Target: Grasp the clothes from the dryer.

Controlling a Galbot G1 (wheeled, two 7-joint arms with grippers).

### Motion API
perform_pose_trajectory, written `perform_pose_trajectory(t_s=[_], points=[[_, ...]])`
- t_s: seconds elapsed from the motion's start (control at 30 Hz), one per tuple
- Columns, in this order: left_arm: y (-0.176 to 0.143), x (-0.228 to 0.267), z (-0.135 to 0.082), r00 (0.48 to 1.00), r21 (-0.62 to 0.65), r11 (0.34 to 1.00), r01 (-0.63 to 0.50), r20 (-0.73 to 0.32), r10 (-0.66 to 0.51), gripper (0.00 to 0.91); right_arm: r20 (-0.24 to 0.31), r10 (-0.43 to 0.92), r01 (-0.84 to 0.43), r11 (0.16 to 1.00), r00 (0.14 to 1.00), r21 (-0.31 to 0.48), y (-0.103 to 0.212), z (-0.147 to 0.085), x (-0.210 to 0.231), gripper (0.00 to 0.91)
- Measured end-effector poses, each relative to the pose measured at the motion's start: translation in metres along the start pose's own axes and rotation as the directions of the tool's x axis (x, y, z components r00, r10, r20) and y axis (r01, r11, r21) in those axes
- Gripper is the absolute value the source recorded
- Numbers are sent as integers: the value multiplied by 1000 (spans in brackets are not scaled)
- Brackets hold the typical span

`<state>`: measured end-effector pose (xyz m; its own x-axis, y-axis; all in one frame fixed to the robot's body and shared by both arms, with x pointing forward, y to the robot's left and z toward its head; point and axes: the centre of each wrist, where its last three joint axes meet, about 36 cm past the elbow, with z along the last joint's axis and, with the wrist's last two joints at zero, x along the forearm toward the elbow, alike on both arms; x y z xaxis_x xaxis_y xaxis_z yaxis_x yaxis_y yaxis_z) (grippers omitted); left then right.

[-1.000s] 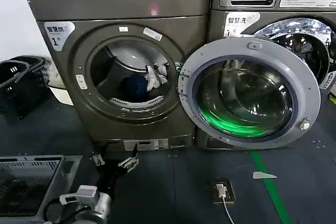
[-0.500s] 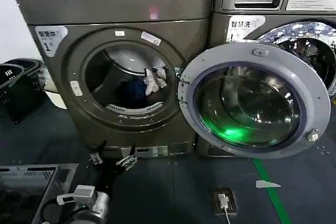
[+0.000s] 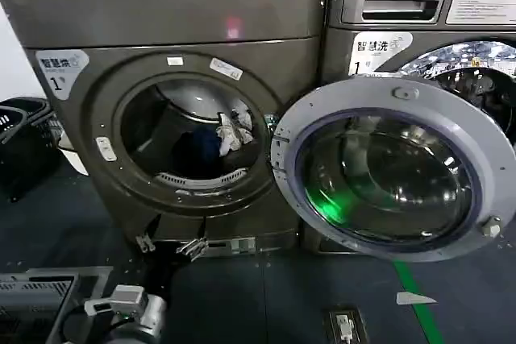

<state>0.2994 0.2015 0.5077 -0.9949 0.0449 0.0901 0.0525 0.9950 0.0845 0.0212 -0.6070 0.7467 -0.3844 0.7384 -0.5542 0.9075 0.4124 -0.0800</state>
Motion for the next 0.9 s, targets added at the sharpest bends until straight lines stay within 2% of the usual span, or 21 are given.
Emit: perform_pose_trajectory(t_s=[0.9], points=[[1,-2,0,1000,0,1000,-6,-3,6,907,2,-8,8,1000,1000,4,2,1,2,907]])
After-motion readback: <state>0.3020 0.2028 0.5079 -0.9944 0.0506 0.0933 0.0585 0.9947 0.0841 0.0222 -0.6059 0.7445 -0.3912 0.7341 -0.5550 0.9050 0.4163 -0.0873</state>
